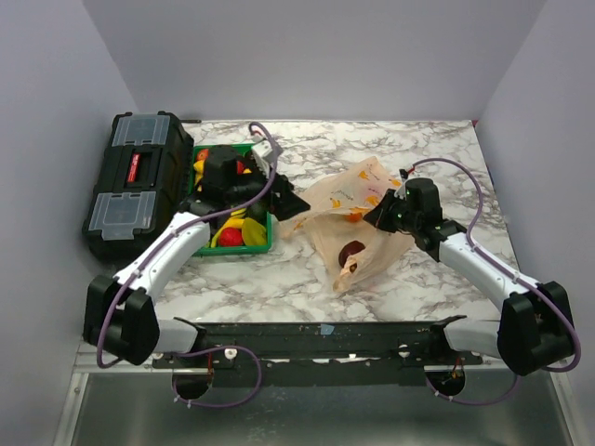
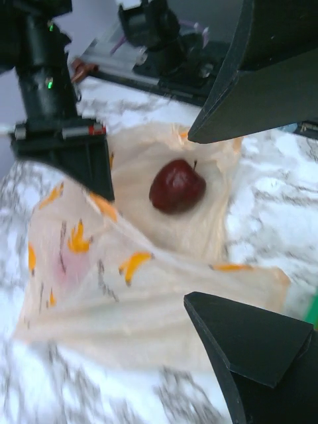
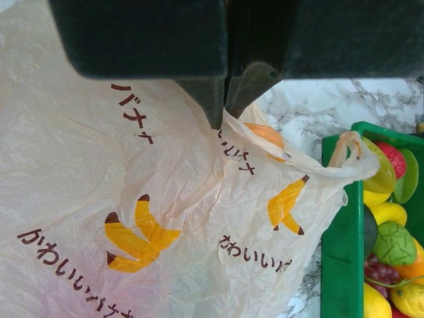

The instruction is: Place the fake fruits into the plastic bag and tie a complex knot

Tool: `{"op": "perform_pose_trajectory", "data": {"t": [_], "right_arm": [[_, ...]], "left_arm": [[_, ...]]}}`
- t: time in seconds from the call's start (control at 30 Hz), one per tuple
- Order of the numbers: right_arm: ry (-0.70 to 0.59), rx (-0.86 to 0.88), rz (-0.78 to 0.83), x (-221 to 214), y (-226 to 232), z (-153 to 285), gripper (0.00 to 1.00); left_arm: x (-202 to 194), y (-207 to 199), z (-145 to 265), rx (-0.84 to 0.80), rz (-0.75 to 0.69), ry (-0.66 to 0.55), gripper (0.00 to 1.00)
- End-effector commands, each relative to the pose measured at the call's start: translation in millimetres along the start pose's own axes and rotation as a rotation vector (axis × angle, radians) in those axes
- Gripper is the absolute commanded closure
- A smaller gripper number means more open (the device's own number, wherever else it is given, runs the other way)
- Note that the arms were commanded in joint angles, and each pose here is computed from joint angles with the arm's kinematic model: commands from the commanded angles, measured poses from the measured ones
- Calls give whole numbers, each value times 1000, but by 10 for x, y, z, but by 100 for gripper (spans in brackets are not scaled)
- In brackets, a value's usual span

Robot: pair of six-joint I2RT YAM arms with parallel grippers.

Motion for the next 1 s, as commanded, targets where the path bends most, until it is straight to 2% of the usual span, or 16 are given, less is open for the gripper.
{"op": "perform_pose_trajectory", "data": {"t": [0.0, 0.13, 0.23, 0.3, 0.4, 0.5, 0.57, 0.7, 0.8, 0.97], "right_arm": [[-24, 14, 26, 37, 16, 29, 99], [-20, 31, 27, 56, 54, 7, 99], [-22, 37, 28, 78, 75, -10, 99], [-20, 41, 29, 87, 86, -22, 99], [-17, 48, 30, 95, 99, -39, 99], [-18, 49, 33, 101, 104, -39, 99], [-20, 48, 37, 106, 108, -32, 99], [-18, 46, 37, 105, 106, -28, 99], [-16, 46, 38, 101, 104, -28, 99], [-17, 49, 37, 102, 105, -36, 99]], "left_arm": [[-288, 260, 500, 167, 80, 122, 4], [-432, 473, 884, 347, 108, 196, 12], [-534, 718, 1116, 536, 79, 384, 17], [-617, 854, 1220, 597, 74, 500, 20], [-774, 974, 1280, 573, 34, 616, 22], [-819, 950, 1252, 421, -34, 635, 25], [-848, 889, 1229, 329, -51, 638, 22], [-848, 927, 1201, 314, 26, 645, 13], [-736, 1027, 1168, 336, 88, 601, 12], [-728, 1070, 1047, 270, 211, 579, 11]]}}
Point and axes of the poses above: each gripper's point midway between its finger pads, its own z axis back along the fingers, its own y axis along the line the jaws close on, x = y × z, the point moved 7 cm from there along z, back along the fingers, and after that the axes turned 13 degrees about -z, right-handed, at the moved point
